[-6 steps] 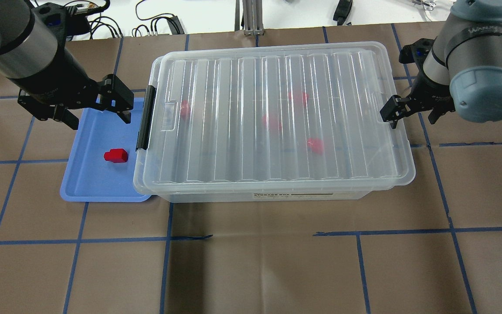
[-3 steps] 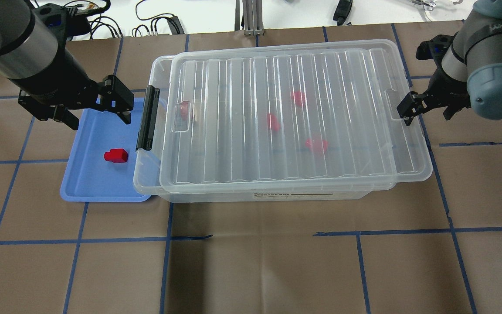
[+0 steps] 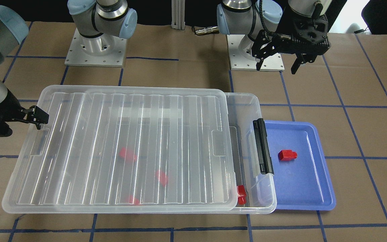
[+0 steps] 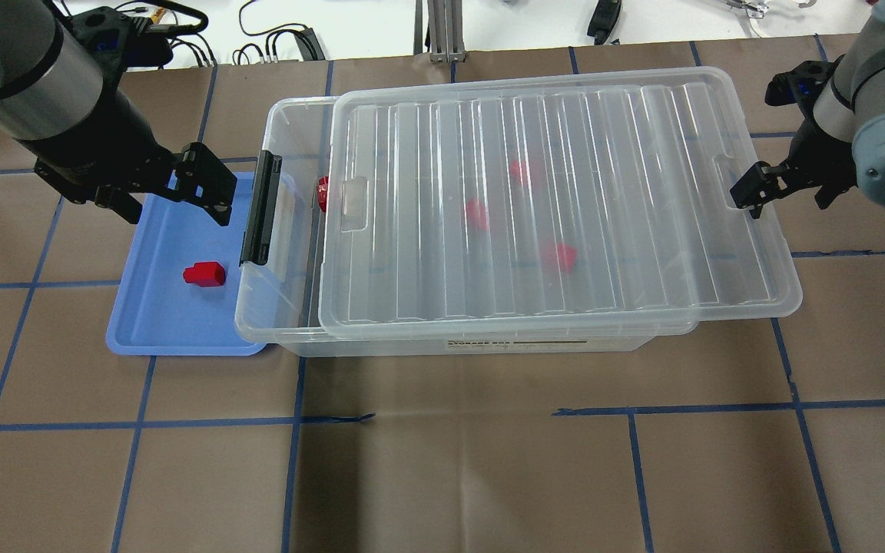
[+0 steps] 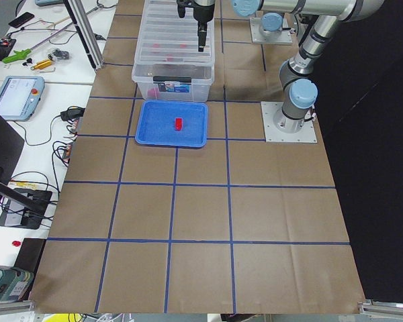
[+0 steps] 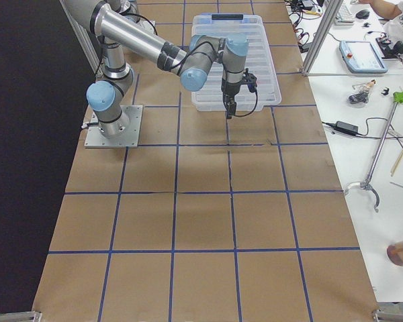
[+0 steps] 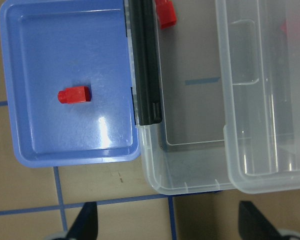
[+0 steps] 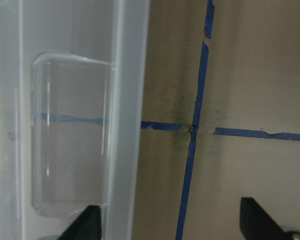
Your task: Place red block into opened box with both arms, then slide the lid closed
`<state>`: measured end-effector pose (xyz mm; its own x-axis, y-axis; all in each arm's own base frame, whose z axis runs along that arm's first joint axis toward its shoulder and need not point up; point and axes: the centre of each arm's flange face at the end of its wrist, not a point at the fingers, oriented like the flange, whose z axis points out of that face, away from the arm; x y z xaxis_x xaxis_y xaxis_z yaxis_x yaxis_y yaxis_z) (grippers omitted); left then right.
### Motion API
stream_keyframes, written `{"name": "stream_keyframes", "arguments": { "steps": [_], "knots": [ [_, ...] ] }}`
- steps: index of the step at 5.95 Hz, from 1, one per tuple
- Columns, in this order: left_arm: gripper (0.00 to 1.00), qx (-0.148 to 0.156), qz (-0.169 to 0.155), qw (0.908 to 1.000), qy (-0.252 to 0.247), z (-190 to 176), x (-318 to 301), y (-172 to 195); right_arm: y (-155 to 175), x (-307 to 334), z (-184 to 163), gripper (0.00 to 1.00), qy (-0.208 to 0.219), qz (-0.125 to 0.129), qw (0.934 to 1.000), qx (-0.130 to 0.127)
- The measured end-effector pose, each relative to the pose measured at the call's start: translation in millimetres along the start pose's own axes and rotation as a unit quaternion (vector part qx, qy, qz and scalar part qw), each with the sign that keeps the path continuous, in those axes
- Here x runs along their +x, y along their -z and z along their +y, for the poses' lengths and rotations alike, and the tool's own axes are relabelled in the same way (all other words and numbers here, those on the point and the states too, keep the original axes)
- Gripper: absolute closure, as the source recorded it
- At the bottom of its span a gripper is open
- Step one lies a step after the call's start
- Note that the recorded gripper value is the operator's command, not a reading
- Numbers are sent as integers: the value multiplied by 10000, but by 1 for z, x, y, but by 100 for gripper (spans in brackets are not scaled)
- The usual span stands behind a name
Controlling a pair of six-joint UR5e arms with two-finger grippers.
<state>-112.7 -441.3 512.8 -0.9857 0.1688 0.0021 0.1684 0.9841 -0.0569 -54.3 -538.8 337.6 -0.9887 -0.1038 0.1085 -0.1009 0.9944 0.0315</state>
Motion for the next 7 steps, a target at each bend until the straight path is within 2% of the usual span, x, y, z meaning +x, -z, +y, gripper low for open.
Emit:
{"name": "stream_keyframes", "arguments": {
  "steps": [1, 2, 3, 4, 5, 7],
  "knots": [
    [2, -31, 5, 9967, -807, -1, -4, -3, -1, 11, 3, 0, -43, 73, 10000, -39],
    [2, -93, 15, 9858, -1677, -6, -8, -10, -1, 21, 6, 0, -105, 170, 9998, -86],
    [2, -168, 34, 9681, -2498, -11, -18, -17, -2, 35, 9, 0, -168, 254, 9995, -128],
    [2, -233, 82, 9436, -3302, -15, -36, -24, -3, 50, 13, 0, -212, 280, 9993, -154],
    [2, -295, 170, 9087, -4161, -23, -58, -36, -3, 60, 16, 0, -228, 305, 9991, -174],
    [2, -277, 220, 8225, -5677, -50, -99, -71, -1, 74, 20, 0, -280, 478, 9983, -167]
  ]
}}
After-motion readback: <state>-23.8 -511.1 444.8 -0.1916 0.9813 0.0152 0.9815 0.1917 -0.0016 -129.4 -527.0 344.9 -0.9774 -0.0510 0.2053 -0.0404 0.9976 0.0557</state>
